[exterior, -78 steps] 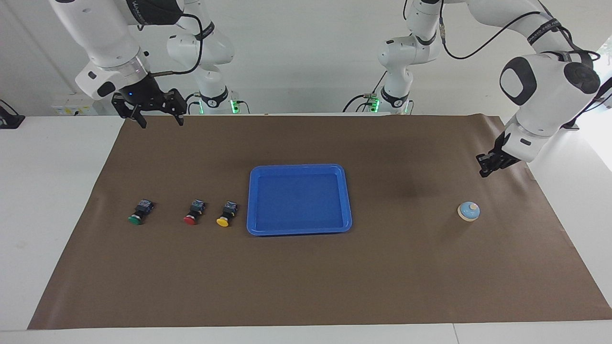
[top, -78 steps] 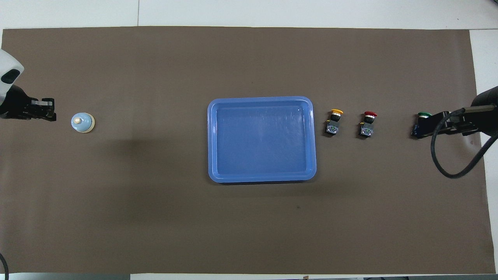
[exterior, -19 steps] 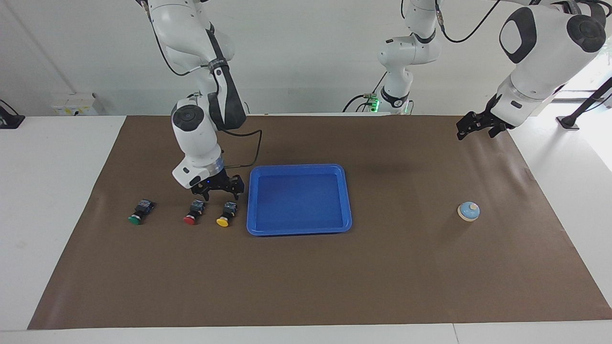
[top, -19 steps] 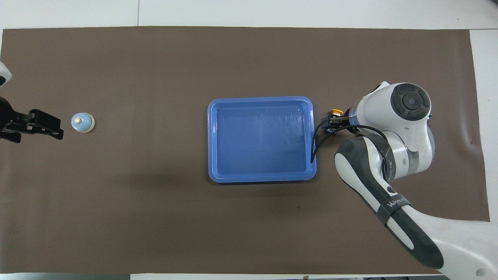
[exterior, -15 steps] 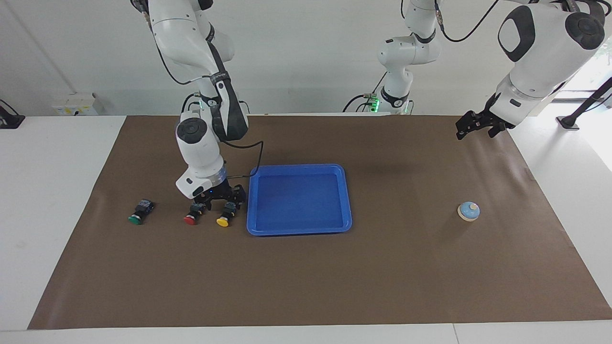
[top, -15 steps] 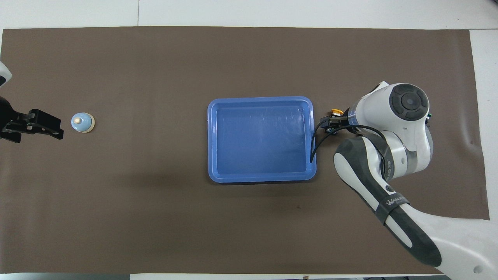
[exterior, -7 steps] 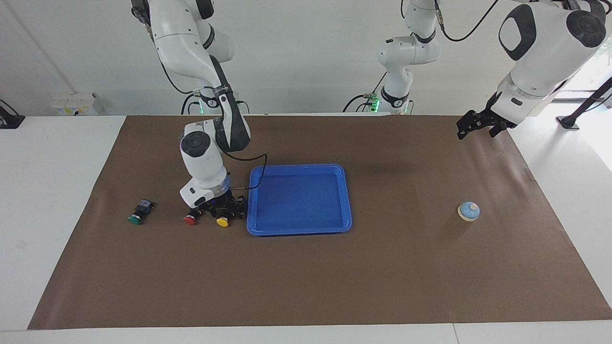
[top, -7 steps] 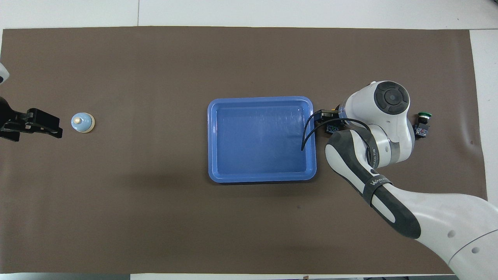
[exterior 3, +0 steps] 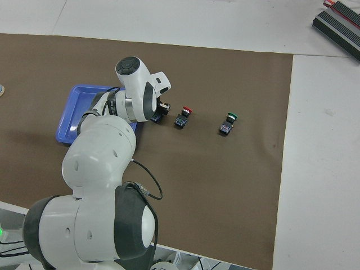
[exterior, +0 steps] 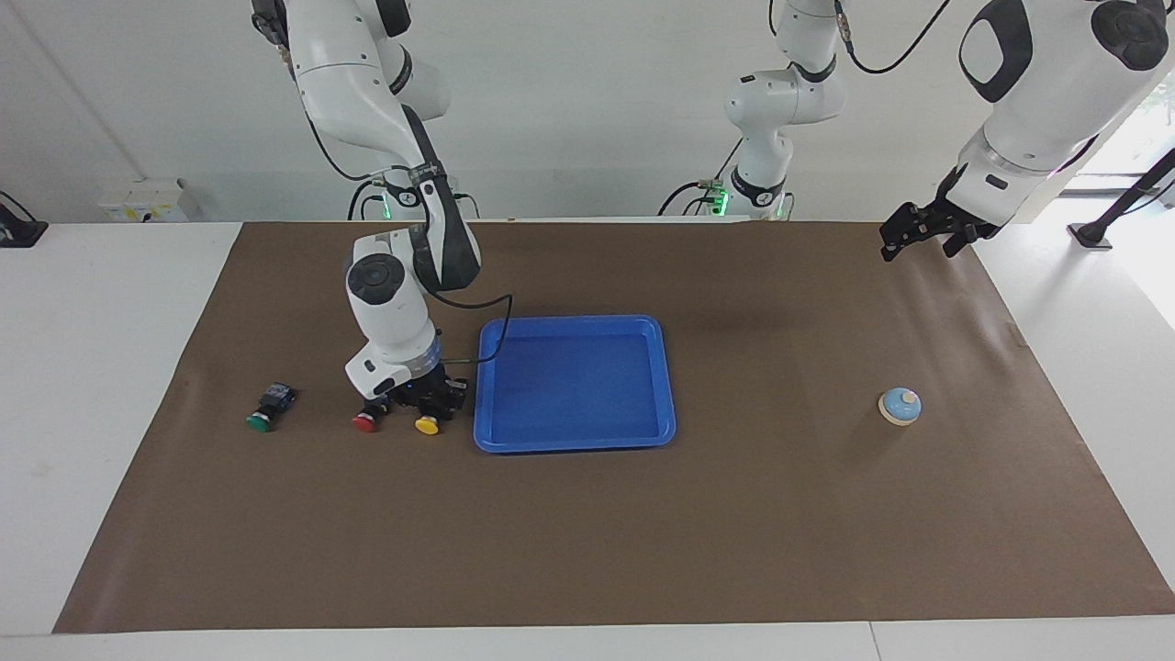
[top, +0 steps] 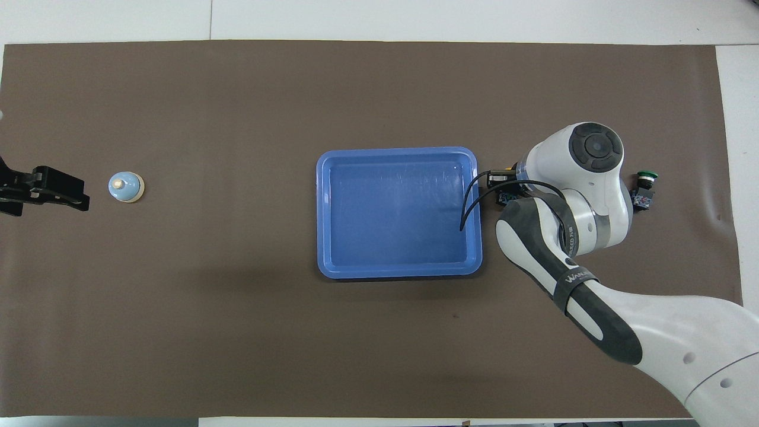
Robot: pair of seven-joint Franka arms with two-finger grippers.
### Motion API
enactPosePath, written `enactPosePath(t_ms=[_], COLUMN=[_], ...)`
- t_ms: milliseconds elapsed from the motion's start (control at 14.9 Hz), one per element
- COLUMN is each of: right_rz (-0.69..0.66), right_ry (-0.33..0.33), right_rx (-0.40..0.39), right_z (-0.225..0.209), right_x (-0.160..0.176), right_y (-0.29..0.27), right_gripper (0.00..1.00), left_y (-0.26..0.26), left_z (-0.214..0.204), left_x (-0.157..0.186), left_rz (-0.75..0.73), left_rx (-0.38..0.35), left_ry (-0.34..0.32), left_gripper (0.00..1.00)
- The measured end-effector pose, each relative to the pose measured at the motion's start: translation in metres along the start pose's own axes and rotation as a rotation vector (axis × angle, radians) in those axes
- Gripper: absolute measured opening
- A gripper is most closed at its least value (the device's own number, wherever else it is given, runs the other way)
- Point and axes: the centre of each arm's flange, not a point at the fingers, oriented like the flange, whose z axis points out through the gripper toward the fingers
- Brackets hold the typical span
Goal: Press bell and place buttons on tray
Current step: 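Lift the yellow button and carry it toward the blue tray, then lower the yellow button into the tray and open the right gripper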
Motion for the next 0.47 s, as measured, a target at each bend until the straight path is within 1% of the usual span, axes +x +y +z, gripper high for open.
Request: enactPosePath(t_ms=[134,269,403,470], right_rz=[-0.017,-0.035,-0.078,-0.104], right_ry=[-0.016,-0.035,-0.035,-0.029], right_rx=[-0.007,-0.015,-0.017,-0.014], right_z=[-0.012,-0.045,-0.085,-0.097], right_x=[0.006,0.021,0.027,0.023], right_y=[-0.002,-0.009,-0.04,-0.06], right_gripper=[0.4,0.4,0.4,0.4], left_y=[-0.002,-0.002,-0.002,-0.002], left_z=[0.0,0.0,0.0,0.0], left_x=[0.0,0.0,0.0,0.0], left_rz=[-0.003,-0.004,-0.004,-0.004], left_rx=[0.0,0.0,0.0,0.0], left_ry=[0.0,0.0,0.0,0.0], left_gripper=[1.0,1.0,1.0,1.0])
